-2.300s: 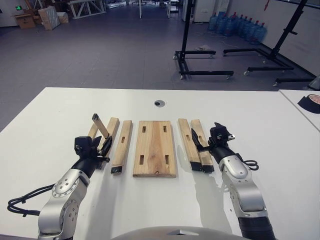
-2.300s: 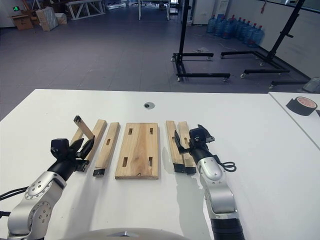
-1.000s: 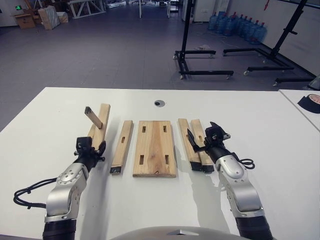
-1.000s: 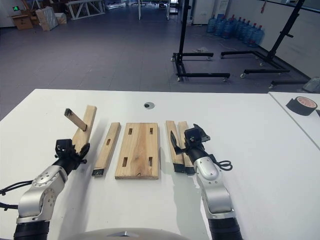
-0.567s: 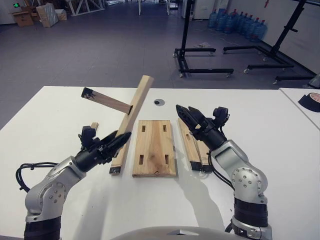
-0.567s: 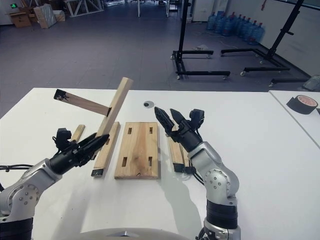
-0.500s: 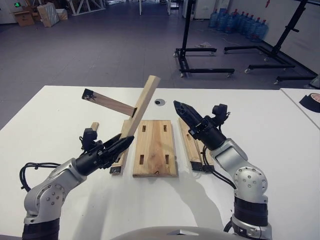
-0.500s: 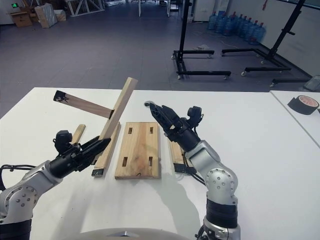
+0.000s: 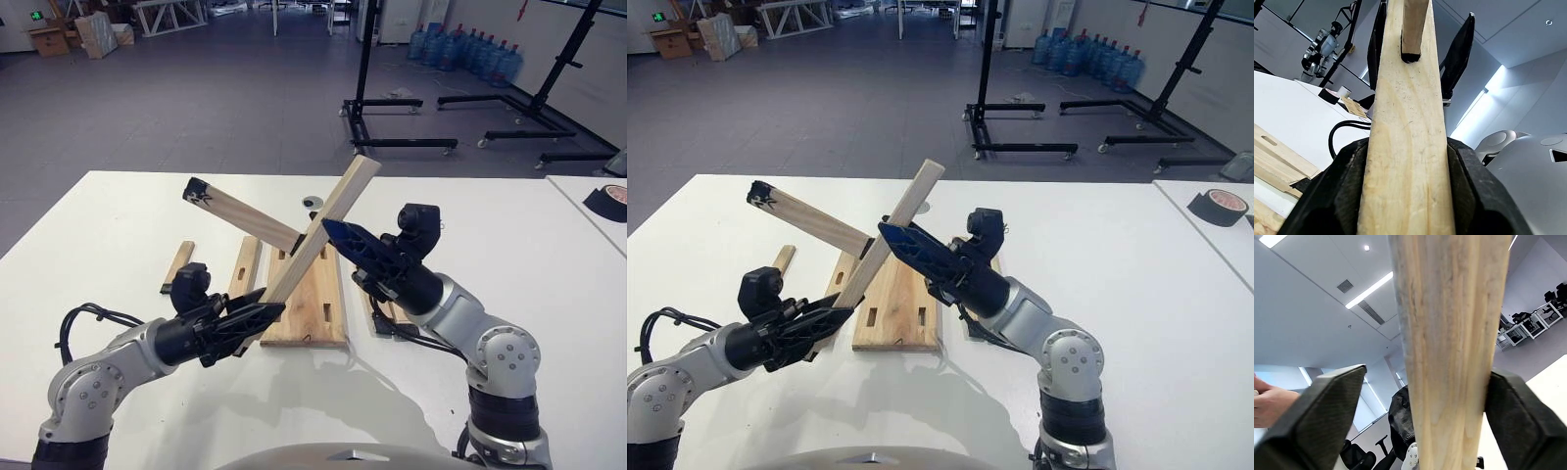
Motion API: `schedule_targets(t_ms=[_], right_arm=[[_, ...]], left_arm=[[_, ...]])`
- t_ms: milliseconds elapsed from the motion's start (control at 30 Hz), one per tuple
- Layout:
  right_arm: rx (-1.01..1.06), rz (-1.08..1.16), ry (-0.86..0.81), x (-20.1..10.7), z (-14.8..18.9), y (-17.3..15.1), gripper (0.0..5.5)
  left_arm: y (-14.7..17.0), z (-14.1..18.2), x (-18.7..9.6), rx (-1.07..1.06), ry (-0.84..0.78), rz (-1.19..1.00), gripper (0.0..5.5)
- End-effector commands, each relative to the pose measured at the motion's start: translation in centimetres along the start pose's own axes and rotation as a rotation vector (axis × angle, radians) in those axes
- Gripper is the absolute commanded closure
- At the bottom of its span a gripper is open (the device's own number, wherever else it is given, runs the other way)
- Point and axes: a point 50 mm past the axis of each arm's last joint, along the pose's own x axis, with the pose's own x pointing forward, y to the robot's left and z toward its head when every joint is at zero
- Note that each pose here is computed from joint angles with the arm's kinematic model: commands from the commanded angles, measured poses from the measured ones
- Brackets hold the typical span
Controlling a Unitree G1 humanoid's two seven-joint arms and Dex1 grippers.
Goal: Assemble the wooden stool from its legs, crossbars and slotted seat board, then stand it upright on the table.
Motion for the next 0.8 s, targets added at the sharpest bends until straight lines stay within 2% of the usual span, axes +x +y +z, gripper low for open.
schedule_targets(t_ms=[33,233,767,800], right_arm=[[-0.017,-0.01,0.01,-0.1,-0.1,-0.3,2.29],[-0.04,-0.019,0.031,-0.3,0.0,-0.5,3.45],[-0.109,0.008,0.104,-0.9,1.0,-0.2,3.47],[-0.121,0.013,0.105,-1.0,1.2,-0.2,3.47]], left_arm=[[-0.1,-0.3,0.0,-0.013,0.025,-0.008,3.45],[0.0,-0.8,0.0,-0.021,0.031,-0.006,3.45],[0.6,-1.9,0.1,-0.051,0.007,0.002,3.45],[0.7,-1.9,0.1,-0.052,0.002,0.006,3.08]])
